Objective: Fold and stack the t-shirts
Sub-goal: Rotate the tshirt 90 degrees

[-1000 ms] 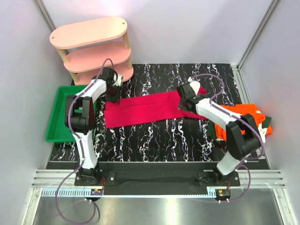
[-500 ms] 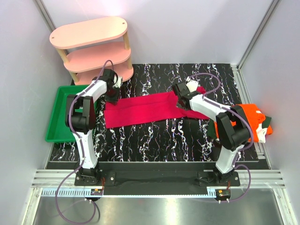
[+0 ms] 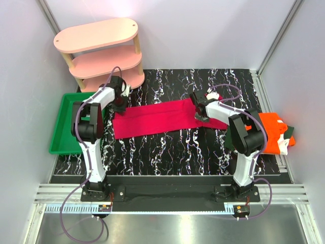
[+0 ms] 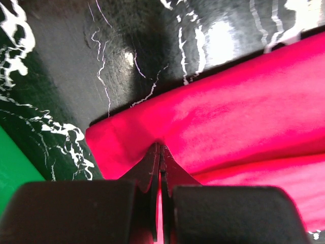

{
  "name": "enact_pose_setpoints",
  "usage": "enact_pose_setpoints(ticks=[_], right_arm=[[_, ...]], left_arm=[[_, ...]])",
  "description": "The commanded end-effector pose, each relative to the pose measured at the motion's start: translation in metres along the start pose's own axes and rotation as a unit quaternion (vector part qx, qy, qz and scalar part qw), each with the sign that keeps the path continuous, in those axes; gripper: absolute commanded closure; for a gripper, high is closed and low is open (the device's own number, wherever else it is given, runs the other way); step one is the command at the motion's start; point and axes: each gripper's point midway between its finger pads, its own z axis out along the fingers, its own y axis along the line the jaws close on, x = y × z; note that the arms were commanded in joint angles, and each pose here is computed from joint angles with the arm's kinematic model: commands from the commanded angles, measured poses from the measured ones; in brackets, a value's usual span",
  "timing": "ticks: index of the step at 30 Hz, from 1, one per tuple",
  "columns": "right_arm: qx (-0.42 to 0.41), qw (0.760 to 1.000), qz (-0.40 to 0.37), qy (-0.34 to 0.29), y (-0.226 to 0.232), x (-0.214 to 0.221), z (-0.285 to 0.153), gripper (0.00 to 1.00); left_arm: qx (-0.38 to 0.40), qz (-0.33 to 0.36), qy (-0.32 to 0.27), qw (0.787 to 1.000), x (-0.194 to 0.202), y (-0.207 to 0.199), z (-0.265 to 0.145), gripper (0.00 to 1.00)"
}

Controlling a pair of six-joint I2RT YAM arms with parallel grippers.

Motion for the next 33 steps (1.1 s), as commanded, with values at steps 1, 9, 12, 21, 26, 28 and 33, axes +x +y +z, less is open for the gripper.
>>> enact_pose_setpoints(ticks=[1,9,12,21,26,28,33], right_arm=[[0.023,1.000,0.008,0.008,-0.014,0.004,0.003,1.00],[0.039,0.998,0.011,0.041,-0.024,0.010,0.015,1.00],[0.035,0.998,0.011,0.045,-0.021,0.001,0.018,1.00],[0.015,0.998,-0.001,0.069,0.005,-0.039,0.038,1.00],[0.001,0.997,-0.009,0.072,0.024,-0.058,0.042,1.00],[-0.008,0.997,-0.009,0.073,0.037,-0.066,0.045,1.00],[-0.033,0.996,-0.012,0.087,0.064,-0.078,0.051,1.00]], left_arm=[[-0.014,0.007,0.006,1.000,-0.004,0.008,0.007,1.00],[-0.011,0.018,0.055,0.998,0.022,0.007,0.012,1.00],[-0.023,0.033,0.074,0.996,0.039,0.009,0.008,1.00],[-0.007,0.140,0.137,0.981,0.103,-0.013,-0.019,1.00],[0.026,0.194,0.151,0.969,0.119,-0.033,-0.047,1.00],[0.050,0.214,0.150,0.964,0.122,-0.047,-0.059,1.00],[0.084,0.265,0.161,0.947,0.136,-0.077,-0.080,1.00]])
